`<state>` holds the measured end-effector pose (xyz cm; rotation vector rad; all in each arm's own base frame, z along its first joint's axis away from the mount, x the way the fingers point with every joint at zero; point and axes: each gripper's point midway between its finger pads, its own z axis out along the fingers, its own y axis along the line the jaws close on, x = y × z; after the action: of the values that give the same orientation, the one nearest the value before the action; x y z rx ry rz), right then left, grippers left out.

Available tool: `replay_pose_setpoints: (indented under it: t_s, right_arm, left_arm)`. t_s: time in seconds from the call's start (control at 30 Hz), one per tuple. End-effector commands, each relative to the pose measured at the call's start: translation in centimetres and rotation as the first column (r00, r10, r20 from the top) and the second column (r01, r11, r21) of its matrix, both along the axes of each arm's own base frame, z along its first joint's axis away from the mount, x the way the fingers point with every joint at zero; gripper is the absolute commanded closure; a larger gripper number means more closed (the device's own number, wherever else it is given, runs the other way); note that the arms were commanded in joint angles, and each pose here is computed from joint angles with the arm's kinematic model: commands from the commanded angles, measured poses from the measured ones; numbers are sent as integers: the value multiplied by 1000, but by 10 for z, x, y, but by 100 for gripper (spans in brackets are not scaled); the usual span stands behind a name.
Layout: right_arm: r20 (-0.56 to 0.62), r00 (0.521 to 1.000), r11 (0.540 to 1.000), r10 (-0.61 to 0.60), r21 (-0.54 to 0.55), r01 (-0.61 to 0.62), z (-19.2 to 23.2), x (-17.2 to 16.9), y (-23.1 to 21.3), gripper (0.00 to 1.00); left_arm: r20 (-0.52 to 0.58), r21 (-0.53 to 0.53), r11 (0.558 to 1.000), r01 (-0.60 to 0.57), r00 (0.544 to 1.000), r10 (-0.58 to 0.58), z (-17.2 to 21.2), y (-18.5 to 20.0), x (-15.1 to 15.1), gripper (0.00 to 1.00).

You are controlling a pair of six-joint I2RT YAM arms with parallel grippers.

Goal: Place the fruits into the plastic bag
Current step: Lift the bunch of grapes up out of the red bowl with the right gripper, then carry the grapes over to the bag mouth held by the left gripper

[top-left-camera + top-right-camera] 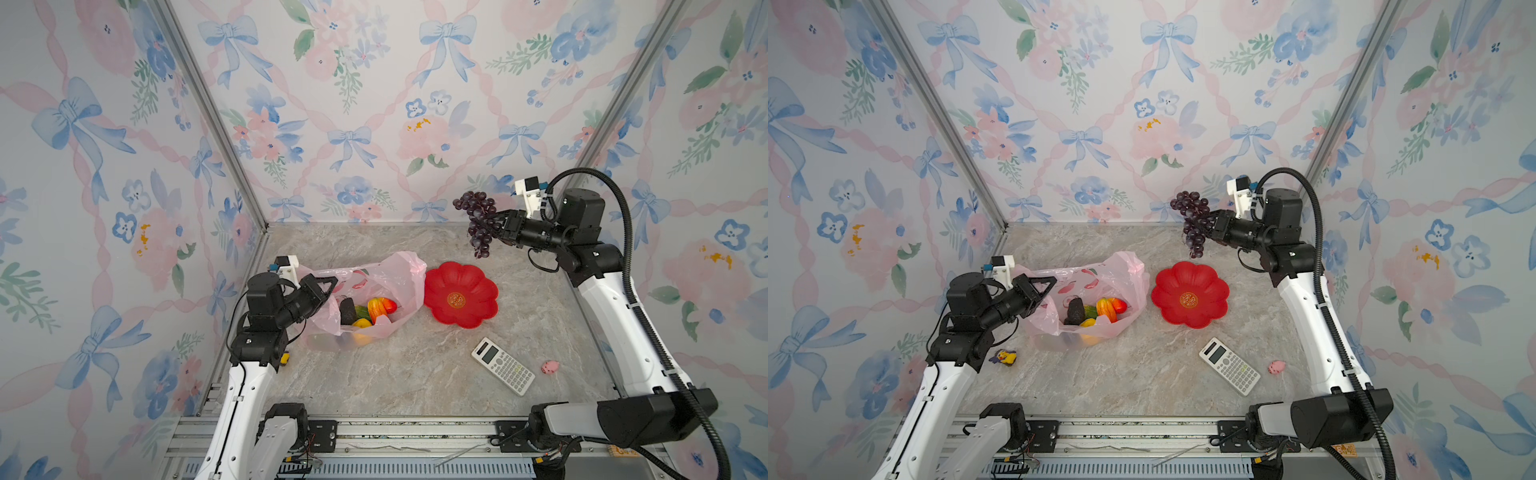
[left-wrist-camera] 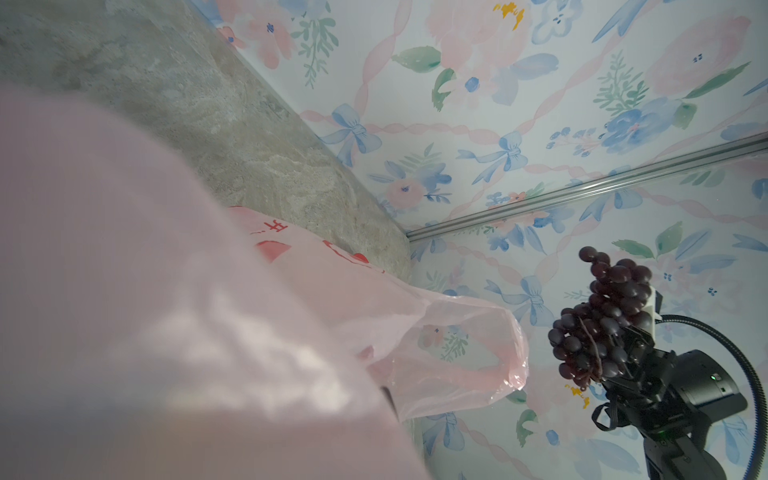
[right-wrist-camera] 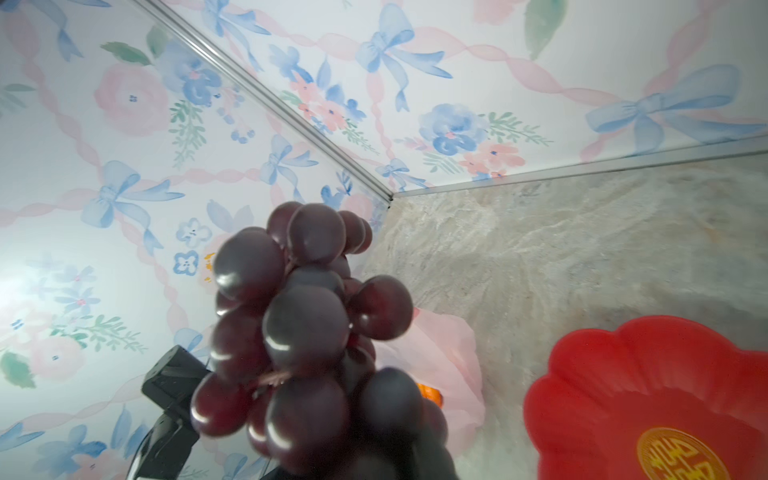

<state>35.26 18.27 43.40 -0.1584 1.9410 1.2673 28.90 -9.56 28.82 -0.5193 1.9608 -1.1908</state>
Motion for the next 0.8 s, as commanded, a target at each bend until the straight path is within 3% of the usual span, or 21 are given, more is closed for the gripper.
replay_pose_setpoints:
  t_s: [0.0, 0.4, 0.77]
  right_arm:
    - [78, 995, 997, 57, 37, -60, 41, -15, 21, 76]
    - [211, 960, 973, 183, 99, -207, 100, -30, 94, 77]
    - [174, 927, 934, 333, 77, -349, 74, -44, 160, 77]
  left_arm:
    - [37, -15, 1000, 20, 999, -19, 13, -4, -5, 100]
    - [33, -24, 1000, 16, 999, -15, 11, -4, -8, 100]
    - [35, -33, 999, 2, 999, -1, 9, -2, -13, 100]
